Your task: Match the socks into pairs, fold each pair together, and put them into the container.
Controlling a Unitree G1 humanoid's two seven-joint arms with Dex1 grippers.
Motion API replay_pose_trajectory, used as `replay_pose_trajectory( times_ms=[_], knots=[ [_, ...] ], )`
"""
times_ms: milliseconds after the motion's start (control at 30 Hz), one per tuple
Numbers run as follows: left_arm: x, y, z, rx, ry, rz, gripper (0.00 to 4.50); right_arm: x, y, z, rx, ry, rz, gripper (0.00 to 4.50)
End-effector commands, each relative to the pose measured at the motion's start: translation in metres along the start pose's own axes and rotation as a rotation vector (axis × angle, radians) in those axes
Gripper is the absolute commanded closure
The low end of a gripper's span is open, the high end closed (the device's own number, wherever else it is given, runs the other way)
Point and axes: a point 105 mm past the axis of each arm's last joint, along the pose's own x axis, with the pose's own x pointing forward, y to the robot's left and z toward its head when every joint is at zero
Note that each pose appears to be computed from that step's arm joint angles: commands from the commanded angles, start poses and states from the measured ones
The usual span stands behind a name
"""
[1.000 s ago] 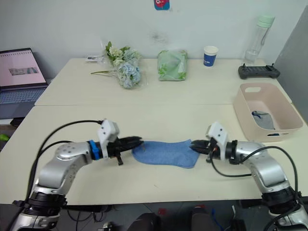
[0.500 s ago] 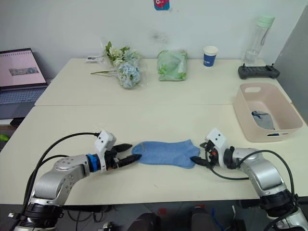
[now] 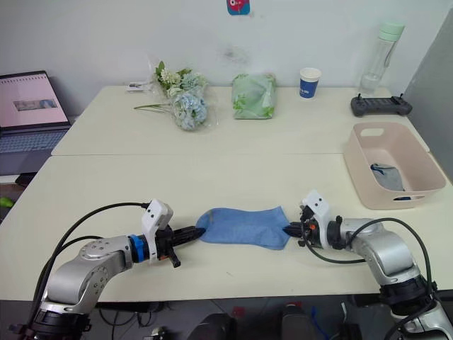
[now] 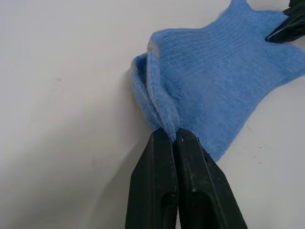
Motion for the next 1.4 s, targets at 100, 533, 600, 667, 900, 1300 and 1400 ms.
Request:
replay_pose_trajectory(
  times_ms=[100,533,600,667,900,1300,1400],
  knots=[
    [-0.008,-0.026,0.007,-0.072,-0.031,-0.061,4.49,-0.019,0.016,0.017,-0.021,-0.026,0.078,4.5],
    [-0.016,-0.021,-0.008,-0.089,0.012,0.058,4.28,-0.026,0.009,0.004,0.015,0.041,0.089,4.5],
    [-0.016,-0.014,-0.006,-0.076,0.003,0.089,3.86,-0.026,0.01,0.003,0.013,0.041,0.091,4.5],
    [-0.018,-0.02,-0.007,-0.085,0.007,0.046,3.3,-0.026,0.008,0.003,0.017,0.036,0.083,4.5],
    [-0.042,-0.012,0.033,0.062,-0.108,0.042,1.71,-0.027,0.007,0.002,0.02,0.034,0.068,4.5],
    [0.027,-0.054,0.048,0.373,-0.026,-0.239,4.46,-0.026,0.003,-0.001,0.014,0.041,0.065,4.5],
    [0.051,-0.052,0.027,0.385,0.046,-0.252,4.46,-0.027,0.003,0.0,0.016,0.043,0.071,4.5]
  ],
)
